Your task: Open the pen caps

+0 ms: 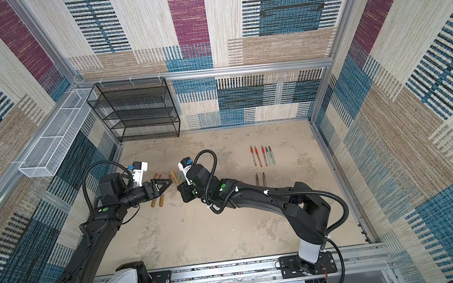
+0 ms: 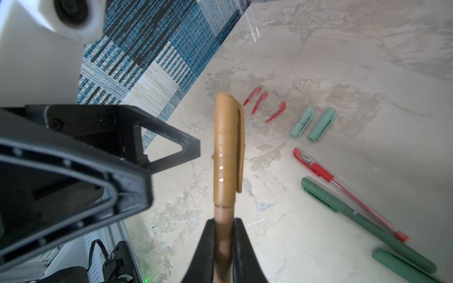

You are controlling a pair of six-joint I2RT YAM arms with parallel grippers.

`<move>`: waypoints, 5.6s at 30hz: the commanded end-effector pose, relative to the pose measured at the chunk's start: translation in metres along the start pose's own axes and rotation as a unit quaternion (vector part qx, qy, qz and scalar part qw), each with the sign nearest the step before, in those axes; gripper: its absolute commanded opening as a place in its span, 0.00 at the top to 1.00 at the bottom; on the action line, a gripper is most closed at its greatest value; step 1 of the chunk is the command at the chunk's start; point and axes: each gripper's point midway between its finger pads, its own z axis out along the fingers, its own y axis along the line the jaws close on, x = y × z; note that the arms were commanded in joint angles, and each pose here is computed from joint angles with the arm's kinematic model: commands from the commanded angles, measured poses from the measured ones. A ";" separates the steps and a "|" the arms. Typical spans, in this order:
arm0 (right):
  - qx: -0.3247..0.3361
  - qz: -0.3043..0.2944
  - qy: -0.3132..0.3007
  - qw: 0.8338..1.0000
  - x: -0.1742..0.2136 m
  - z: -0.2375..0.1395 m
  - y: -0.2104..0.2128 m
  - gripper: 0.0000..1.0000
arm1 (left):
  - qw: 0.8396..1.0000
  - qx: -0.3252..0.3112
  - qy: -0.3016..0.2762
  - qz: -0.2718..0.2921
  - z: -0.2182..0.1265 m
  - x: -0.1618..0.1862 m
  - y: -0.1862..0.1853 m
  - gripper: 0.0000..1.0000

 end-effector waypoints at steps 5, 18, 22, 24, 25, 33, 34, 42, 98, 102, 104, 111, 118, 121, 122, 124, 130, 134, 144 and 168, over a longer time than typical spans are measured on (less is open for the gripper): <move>-0.033 -0.016 -0.003 0.999 0.000 0.010 0.028 0.92 | 1.000 -0.012 -0.018 0.003 -0.001 -0.010 0.002 0.49; -0.046 -0.028 0.003 0.999 0.005 0.016 0.038 0.92 | 1.000 -0.022 -0.019 -0.005 -0.001 -0.009 0.007 1.00; -0.039 -0.032 0.009 0.999 0.007 0.018 0.035 0.81 | 1.000 -0.024 -0.017 -0.005 -0.001 -0.007 0.009 1.00; -0.041 -0.030 0.012 0.999 0.009 0.020 0.035 0.73 | 0.999 -0.026 -0.016 -0.008 -0.001 -0.008 0.008 1.00; -0.042 -0.028 0.010 0.999 0.010 0.020 0.035 0.71 | 0.999 -0.025 -0.019 -0.006 -0.001 -0.009 0.008 1.00; -0.038 -0.033 0.021 0.999 0.020 0.026 0.030 0.95 | 1.000 -0.023 -0.021 -0.001 -0.002 -0.009 0.007 1.00; -0.038 -0.034 0.022 0.998 0.022 0.025 0.029 0.98 | 0.999 -0.023 -0.022 0.000 -0.002 -0.009 0.007 1.00; -0.029 -0.023 0.042 0.998 0.048 0.012 0.013 1.00 | 0.999 -0.042 -0.027 0.006 -0.005 -0.015 0.011 1.00; 0.218 0.099 -0.026 0.970 0.077 -0.161 -0.193 0.99 | 0.916 -0.322 0.235 0.032 0.027 0.059 0.170 0.98; 0.225 0.105 -0.020 0.969 0.082 -0.163 -0.203 0.99 | 0.911 -0.329 0.246 0.030 0.030 0.061 0.177 0.94; 0.227 0.107 -0.020 0.968 0.082 -0.164 -0.205 0.99 | 0.909 -0.333 0.249 0.027 0.031 0.060 0.180 0.93; 0.229 0.108 -0.016 0.967 0.082 -0.164 -0.212 0.99 | 0.900 -0.339 0.272 0.017 0.037 0.066 0.187 0.85; 0.247 0.111 -0.014 0.963 0.081 -0.170 -0.221 0.99 | 0.902 -0.336 0.271 0.028 0.039 0.065 0.178 0.73; 0.251 0.111 -0.019 0.961 0.079 -0.172 -0.224 0.99 | 0.906 -0.335 0.258 0.033 0.037 0.061 0.171 0.67; 0.253 0.113 -0.018 0.961 0.078 -0.172 -0.226 0.99 | 0.908 -0.332 0.253 0.035 0.037 0.059 0.168 0.66; 0.257 0.115 -0.013 0.959 0.077 -0.172 -0.229 0.99 | 0.912 -0.327 0.243 0.039 0.035 0.054 0.160 0.64; 0.270 0.122 -0.008 0.955 0.075 -0.170 -0.239 0.99 | 0.931 -0.306 0.185 0.078 0.024 0.034 0.129 0.57; 0.285 0.129 -0.003 0.950 0.074 -0.166 -0.247 0.98 | 0.940 -0.288 0.137 0.118 0.012 0.022 0.106 0.50; 0.320 0.142 0.023 0.937 0.086 -0.147 -0.274 0.97 | 0.958 -0.252 0.041 0.128 -0.017 0.009 0.081 0.25; 0.359 0.159 0.074 0.917 0.101 -0.120 -0.326 0.92 | 0.956 -0.262 0.023 0.132 -0.028 -0.004 0.079 0.14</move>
